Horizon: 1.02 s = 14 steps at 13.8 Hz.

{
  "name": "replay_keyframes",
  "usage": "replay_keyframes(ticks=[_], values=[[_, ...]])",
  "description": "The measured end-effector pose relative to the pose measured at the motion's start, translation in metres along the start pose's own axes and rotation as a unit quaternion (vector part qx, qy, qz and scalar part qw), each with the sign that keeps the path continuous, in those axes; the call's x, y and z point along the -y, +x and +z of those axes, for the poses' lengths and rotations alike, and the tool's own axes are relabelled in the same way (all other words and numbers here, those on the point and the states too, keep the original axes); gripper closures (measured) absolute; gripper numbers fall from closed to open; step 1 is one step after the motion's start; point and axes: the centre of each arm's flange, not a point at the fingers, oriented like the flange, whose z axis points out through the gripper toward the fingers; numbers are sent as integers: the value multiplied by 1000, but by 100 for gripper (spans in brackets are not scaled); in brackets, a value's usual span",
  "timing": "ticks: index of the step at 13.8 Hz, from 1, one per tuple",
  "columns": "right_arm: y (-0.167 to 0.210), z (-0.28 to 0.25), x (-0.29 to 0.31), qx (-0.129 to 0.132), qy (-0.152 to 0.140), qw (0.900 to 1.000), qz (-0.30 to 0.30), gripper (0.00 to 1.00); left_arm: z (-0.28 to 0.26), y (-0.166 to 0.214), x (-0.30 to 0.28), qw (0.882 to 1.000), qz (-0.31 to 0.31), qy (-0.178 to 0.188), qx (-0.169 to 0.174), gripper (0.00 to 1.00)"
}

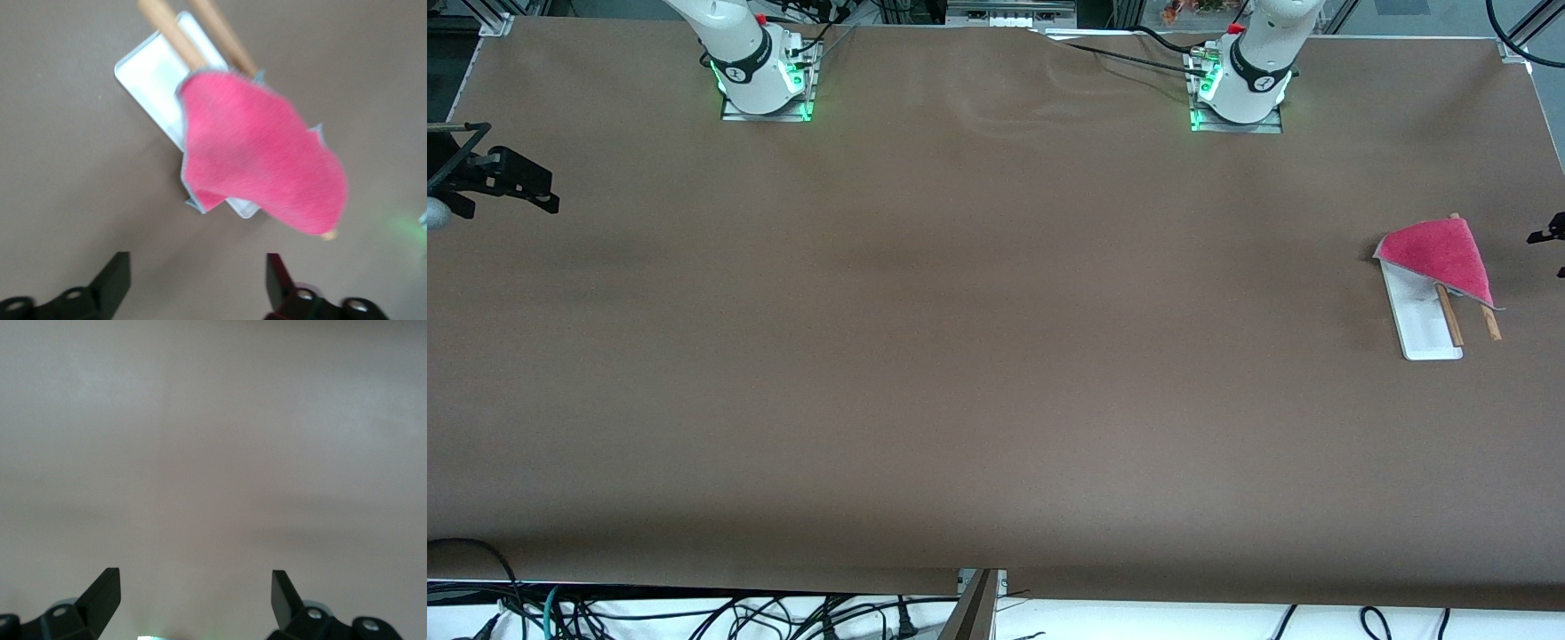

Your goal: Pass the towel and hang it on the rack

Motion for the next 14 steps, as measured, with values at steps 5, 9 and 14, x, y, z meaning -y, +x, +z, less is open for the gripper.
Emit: replay_keyframes(ticks=[5, 9, 14], values=[[-6, 5, 2, 10, 1, 1000, 6, 0, -82, 90, -82, 998, -47, 33, 20, 0], [-2, 6, 4, 8, 1, 1000, 5, 0, -121, 208, -194, 991, -124, 50, 27, 0], [0, 6, 6, 4, 0, 1000, 3, 0, -116, 308, -304, 974, -215, 64, 22, 0]])
